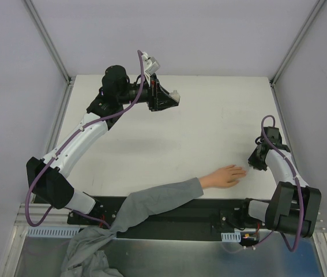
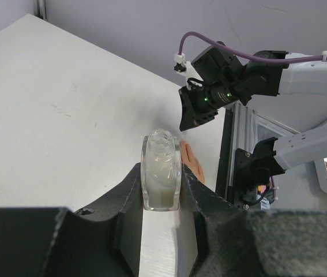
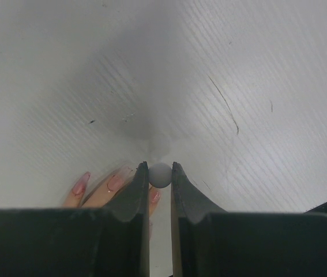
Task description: Paint the nails
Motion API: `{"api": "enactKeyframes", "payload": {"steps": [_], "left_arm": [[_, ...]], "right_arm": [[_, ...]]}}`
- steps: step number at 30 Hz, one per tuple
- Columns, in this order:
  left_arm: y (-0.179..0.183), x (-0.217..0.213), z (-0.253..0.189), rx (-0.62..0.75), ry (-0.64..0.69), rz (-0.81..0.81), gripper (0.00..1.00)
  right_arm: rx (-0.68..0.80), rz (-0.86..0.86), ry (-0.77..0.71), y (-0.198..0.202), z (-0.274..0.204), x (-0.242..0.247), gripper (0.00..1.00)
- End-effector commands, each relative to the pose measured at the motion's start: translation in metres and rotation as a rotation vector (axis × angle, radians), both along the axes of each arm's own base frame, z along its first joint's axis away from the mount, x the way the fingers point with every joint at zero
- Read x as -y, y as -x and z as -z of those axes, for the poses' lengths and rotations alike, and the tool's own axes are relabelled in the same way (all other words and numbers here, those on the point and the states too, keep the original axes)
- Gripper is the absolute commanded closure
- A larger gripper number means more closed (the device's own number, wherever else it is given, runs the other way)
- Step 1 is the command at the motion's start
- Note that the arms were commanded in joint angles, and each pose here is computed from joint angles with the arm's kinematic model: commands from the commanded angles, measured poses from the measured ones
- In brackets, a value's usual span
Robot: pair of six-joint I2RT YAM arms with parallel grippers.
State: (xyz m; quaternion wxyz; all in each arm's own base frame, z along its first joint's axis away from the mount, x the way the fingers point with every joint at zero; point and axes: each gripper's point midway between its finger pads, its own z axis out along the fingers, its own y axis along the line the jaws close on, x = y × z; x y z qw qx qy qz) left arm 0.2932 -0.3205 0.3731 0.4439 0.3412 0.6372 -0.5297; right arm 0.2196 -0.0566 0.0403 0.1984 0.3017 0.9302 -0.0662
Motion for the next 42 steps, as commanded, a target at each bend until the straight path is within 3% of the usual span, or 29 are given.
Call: {"api": "enactKeyframes", "payload": {"steps": [1, 42], "left_arm": [[0.009, -0.007, -0.028, 0.093, 0.042, 0.019, 1.00], [0.021, -0.014, -0.028, 0.098, 0.049, 0.012, 1.00]], "right_arm": [[0.037, 0.007, 0.024, -0.012, -0.012, 0.007, 1.00], [0.035, -0.040, -0.011, 0.009, -0.013, -0.017, 1.00]]}}
